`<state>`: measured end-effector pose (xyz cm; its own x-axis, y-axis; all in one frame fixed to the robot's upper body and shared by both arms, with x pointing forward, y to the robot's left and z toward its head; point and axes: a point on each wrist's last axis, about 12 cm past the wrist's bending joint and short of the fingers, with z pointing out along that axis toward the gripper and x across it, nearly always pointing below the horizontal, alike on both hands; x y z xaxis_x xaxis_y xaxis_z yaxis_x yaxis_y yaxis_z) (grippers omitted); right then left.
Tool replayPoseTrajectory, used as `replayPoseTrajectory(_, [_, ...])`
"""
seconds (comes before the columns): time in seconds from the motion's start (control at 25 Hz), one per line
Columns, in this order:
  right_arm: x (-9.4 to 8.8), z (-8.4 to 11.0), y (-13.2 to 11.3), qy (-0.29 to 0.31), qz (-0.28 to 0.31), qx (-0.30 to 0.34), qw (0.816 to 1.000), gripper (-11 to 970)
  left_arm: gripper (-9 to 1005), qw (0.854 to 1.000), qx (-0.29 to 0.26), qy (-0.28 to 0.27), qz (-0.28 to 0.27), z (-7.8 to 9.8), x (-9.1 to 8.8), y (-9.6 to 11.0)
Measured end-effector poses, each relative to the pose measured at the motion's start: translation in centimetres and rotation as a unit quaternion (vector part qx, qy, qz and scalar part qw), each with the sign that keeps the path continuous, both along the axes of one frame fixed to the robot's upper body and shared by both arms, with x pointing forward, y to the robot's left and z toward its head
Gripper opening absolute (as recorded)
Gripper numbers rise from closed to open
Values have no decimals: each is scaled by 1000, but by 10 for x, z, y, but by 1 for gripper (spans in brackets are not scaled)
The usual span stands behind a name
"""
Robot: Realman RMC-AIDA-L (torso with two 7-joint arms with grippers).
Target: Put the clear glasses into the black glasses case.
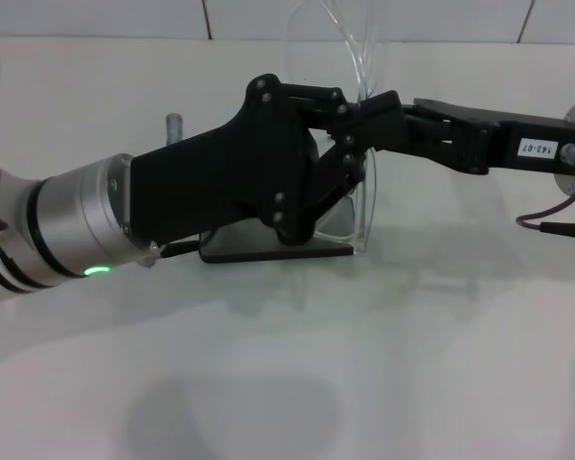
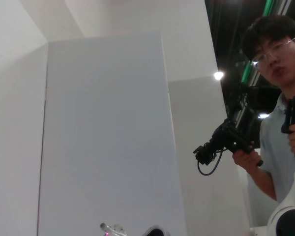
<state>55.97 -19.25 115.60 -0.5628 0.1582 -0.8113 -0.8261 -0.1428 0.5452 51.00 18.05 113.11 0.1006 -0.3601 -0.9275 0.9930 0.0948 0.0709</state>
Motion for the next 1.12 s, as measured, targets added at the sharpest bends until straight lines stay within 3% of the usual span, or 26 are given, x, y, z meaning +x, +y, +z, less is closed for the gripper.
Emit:
replayPoseTrajectory(0.32, [5, 1, -20, -19, -46, -25, 998, 90, 66, 1000, -15, 1, 16, 2, 0, 6])
replayPoseTrajectory(0.48, [11, 14, -31, -41, -59, -61, 996, 91, 66, 1000, -15, 1, 21, 1, -4, 11])
replayPoseTrajectory(0.64, [23, 33, -33, -53, -52, -140, 987, 92, 65, 1000, -2, 16, 15, -3, -8, 17])
replayPoseTrajectory(0.72, [30, 44, -26, -65, -42, -197, 977, 92, 65, 999, 16, 30, 1, -6, -10, 19])
replayPoseTrajectory(0.88, [40, 65, 0, -99, -17, -327, 940, 92, 65, 997, 45, 59, -13, -11, -15, 29])
replayPoseTrajectory(1.12, [47, 91, 43, -152, 36, -428, 890, 92, 65, 996, 46, 80, 10, -21, -26, 44])
